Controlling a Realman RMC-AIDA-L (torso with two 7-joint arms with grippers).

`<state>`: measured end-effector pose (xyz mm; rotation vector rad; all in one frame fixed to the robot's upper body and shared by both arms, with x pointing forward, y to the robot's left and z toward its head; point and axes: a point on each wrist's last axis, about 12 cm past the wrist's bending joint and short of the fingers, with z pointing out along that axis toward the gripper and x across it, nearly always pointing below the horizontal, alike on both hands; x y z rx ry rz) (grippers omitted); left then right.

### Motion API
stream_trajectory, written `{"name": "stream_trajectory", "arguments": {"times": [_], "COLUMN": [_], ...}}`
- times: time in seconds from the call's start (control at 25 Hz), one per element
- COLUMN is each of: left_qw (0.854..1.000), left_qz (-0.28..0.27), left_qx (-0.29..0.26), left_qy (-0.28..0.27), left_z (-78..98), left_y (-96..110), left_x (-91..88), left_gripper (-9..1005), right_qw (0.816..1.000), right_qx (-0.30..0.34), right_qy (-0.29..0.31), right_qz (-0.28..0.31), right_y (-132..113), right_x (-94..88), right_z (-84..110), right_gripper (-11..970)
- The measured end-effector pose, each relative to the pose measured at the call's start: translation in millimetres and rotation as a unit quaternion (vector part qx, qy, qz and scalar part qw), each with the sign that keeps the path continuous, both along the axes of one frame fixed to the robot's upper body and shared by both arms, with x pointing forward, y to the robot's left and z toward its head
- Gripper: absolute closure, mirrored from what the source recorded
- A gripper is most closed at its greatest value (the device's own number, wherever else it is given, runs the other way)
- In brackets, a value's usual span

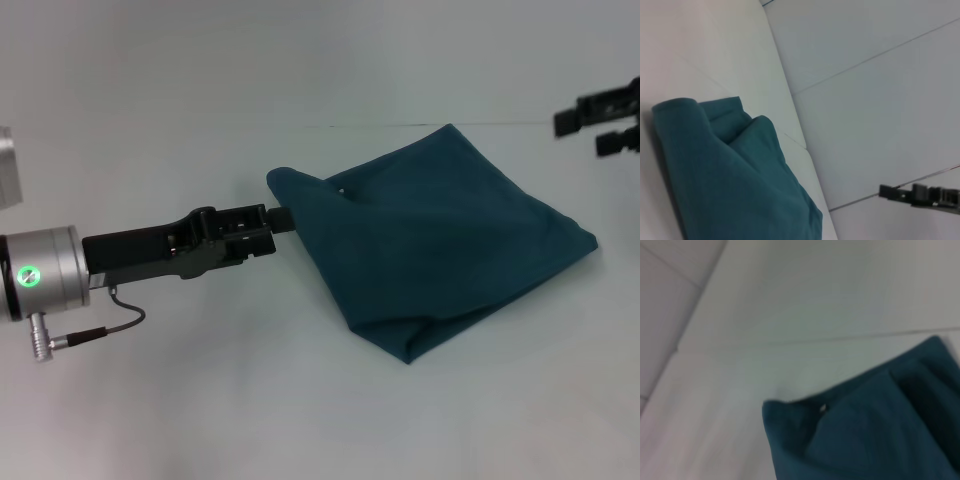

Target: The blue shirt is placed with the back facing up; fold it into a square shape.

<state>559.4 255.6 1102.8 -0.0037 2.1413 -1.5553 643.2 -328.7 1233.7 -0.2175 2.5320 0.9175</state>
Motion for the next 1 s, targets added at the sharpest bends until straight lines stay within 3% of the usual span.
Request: {"name": "stream_trajectory", "arguments": {"times": [0.2, 0.4, 0.72, 1.0], "left_qw": [0.999, 0.995, 0.985, 0.978], "left_qz": [-0.007, 0.029, 0.137, 0.155], "left_qx": [0.021, 0.050, 0.087, 0.121], "left_qy": [0.039, 0.087, 0.066, 0.071], "left_z": [-3.9, -9.5, -29.5, -42.4], "left_y": [-10, -17, -33, -58], "left_x": [4.8, 18.6, 45.2, 57.9], "left_gripper": [362, 362, 361, 360], "right_qw": [1.000, 0.999, 1.000, 0.999], "right_qx": [-0.007, -0.008, 0.015, 0.036], "right_qy": [0.004, 0.004, -0.016, -0.029], "right_qz": [0.018, 0.035, 0.006, -0.015], "right_y": [18, 27, 15, 5], "right_x": [2.4, 3.4, 5.7, 5.9], "right_z": [-4.1, -2.0, 3.0, 6.9], "right_gripper": [12, 12, 12, 12]}}
